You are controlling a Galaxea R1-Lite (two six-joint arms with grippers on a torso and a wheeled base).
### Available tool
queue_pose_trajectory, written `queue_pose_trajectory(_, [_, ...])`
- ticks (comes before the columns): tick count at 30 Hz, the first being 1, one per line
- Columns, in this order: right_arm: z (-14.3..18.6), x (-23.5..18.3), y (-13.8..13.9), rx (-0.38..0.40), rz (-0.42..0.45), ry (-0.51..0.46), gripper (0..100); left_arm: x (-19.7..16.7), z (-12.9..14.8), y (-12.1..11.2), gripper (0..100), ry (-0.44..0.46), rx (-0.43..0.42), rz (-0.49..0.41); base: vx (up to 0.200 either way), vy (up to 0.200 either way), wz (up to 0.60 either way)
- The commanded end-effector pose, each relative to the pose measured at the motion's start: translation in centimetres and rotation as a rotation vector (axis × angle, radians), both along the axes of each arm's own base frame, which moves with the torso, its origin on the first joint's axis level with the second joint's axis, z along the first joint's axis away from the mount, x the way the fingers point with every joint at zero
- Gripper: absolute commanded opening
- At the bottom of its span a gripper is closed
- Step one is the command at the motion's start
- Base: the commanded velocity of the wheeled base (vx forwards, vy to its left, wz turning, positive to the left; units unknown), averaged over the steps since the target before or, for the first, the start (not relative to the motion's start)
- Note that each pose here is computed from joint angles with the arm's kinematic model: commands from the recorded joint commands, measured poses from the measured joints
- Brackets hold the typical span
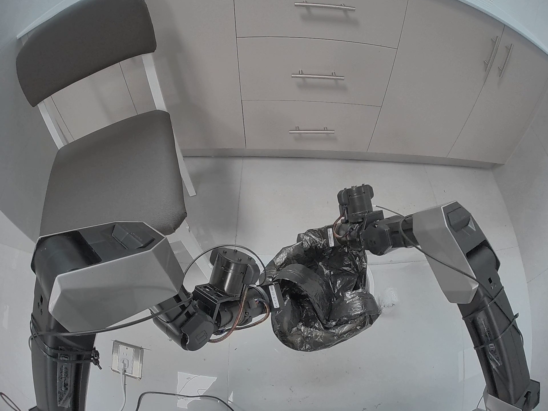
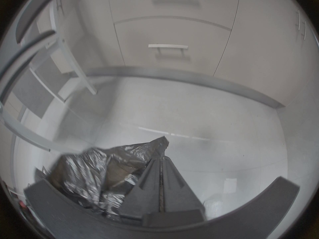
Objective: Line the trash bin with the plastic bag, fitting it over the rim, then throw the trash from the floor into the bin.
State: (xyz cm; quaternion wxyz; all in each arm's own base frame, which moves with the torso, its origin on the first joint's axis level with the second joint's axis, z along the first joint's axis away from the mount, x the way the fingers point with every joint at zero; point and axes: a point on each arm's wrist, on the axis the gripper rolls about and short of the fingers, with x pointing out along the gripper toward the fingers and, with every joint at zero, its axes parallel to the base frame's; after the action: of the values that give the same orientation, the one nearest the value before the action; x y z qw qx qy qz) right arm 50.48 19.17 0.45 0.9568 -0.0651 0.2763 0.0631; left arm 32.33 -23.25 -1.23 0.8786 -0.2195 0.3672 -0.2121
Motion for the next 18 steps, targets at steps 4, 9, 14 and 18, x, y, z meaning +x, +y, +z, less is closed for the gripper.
queue_pose_trajectory(4, [-7.3,-0.4,-0.8,-0.077,-0.038,0.157,0,0.0,-0.1,0.0,0,0.000,0.002,0.001,0.000,0.000,0.00])
queue_pose_trajectory(9, [-7.5,-0.5,-1.2,-0.068,-0.057,0.181,0,0.0,-0.1,0.0,0,0.000,0.002,-0.001,0.000,0.000,0.00])
queue_pose_trajectory(14, [-7.2,-0.4,-1.3,-0.066,-0.062,0.177,0,0.0,-0.1,0.0,0,0.001,0.001,-0.002,0.000,0.000,0.00])
queue_pose_trajectory(18, [-6.9,-0.2,-2.0,-0.065,-0.074,0.179,0,0.0,-0.1,0.0,0,0.000,0.002,-0.001,0.000,0.000,0.00])
